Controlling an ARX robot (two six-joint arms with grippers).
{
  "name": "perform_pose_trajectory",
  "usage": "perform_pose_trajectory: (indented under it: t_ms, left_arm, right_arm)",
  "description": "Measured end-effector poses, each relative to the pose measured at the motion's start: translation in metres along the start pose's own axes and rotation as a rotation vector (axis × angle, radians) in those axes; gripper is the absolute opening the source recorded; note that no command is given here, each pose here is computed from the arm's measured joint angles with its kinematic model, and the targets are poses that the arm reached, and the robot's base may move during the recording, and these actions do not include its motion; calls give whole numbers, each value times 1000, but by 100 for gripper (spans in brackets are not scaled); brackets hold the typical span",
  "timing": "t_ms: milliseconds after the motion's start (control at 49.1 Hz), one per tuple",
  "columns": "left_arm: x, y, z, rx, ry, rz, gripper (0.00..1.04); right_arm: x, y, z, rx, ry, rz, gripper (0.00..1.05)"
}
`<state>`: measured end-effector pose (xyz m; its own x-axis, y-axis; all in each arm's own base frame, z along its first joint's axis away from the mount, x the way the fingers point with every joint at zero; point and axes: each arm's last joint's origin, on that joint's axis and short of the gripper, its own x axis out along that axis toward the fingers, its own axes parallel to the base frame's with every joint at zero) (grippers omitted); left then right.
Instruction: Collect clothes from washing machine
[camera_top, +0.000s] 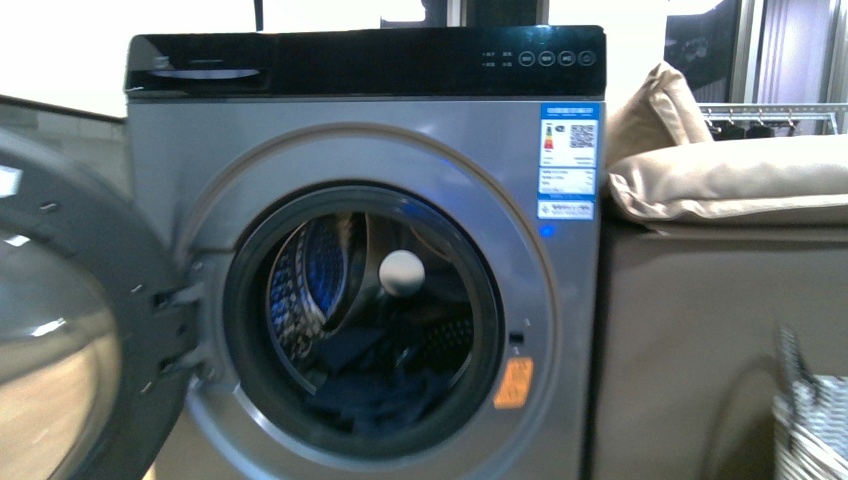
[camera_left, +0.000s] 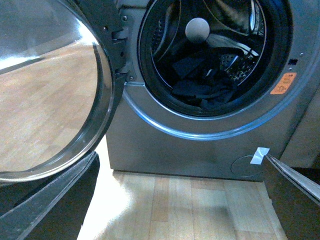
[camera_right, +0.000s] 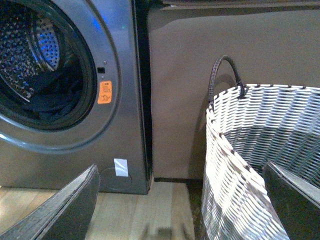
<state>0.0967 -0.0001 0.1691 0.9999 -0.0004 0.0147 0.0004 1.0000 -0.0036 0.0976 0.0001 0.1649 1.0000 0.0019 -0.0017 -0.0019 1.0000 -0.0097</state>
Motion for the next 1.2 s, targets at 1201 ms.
perform_pose_trajectory:
  t_ms: [1201]
  left_arm:
    - [2, 0, -2, -43, 169, -197, 98]
  right_arm:
    - [0, 0, 0, 0, 0, 0, 97]
